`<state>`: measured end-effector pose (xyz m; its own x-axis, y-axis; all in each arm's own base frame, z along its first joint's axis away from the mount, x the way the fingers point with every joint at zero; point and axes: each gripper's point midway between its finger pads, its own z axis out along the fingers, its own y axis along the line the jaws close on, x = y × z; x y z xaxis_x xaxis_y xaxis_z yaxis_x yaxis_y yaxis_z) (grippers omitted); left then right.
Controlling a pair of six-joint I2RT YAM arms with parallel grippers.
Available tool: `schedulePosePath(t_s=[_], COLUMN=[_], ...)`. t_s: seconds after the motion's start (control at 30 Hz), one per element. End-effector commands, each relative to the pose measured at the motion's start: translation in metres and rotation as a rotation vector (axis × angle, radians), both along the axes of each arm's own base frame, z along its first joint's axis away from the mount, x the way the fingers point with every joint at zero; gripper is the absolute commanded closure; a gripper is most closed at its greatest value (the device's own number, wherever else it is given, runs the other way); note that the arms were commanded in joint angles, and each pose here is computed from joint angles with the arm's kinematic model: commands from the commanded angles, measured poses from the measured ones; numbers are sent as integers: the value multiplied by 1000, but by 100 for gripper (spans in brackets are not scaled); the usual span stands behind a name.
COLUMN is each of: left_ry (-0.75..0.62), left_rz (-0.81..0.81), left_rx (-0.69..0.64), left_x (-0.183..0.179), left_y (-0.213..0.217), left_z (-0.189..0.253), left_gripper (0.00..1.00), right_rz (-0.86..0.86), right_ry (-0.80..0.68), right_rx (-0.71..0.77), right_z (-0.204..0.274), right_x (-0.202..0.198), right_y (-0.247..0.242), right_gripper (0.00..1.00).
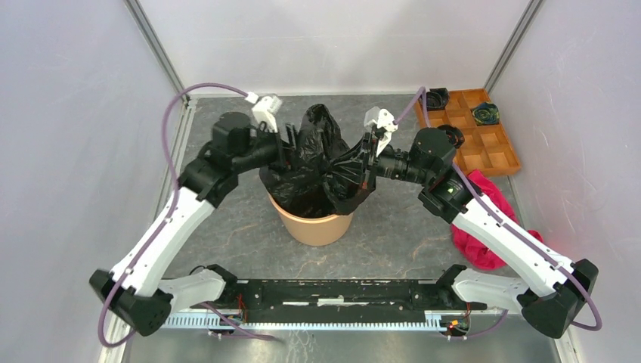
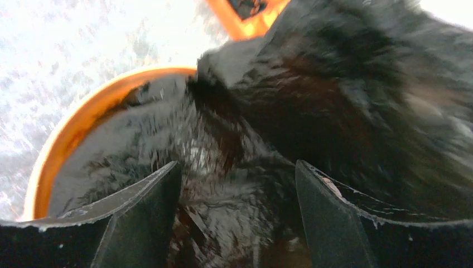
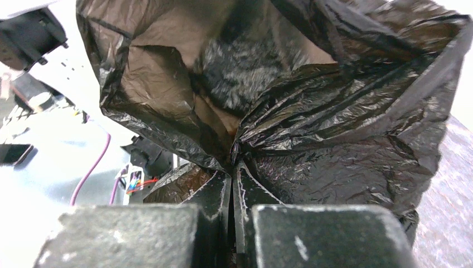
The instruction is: Put the trash bags into the trash bin
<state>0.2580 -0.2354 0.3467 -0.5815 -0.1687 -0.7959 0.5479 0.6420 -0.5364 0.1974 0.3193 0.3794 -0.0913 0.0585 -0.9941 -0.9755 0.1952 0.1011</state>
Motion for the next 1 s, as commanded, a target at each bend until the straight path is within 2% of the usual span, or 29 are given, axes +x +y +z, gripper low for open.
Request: schedulePosePath(t_s=[0.0, 0.1, 0.23, 0.33, 0.47, 0.57, 0.7, 0.83, 0.97], left_ry=[127, 136, 87, 22, -68, -113, -176, -201, -192], left_rz=[9, 5, 8, 70, 251, 340, 352, 381, 319], left_rx=[59, 85, 107, 200, 312, 289, 217, 205, 214], left_x=[10, 12, 13, 16, 24, 19, 2, -5, -4], left_y=[-24, -33, -28, -6, 38, 58, 69, 79, 67], left_z=[-54, -65, -55, -41, -15, 7, 26, 24, 12], left_gripper=[18, 17, 13, 8, 0, 0, 0, 0, 4], right_rz=[-116, -131, -164, -159, -134, -166, -205, -244, -261], right_ry=[42, 55, 72, 137, 201, 223, 262, 259, 273], right_rx=[86, 90, 59, -20, -92, -108, -140, -205, -169], right_z=[19, 21, 17, 0, -15, -17, -28, -36, -31], right_x=[14, 14, 19, 24, 28, 28, 33, 33, 29], right_y=[-7, -9, -12, -5, 9, 14, 18, 14, 10], right_gripper=[99, 99, 99, 99, 99, 99, 99, 99, 99])
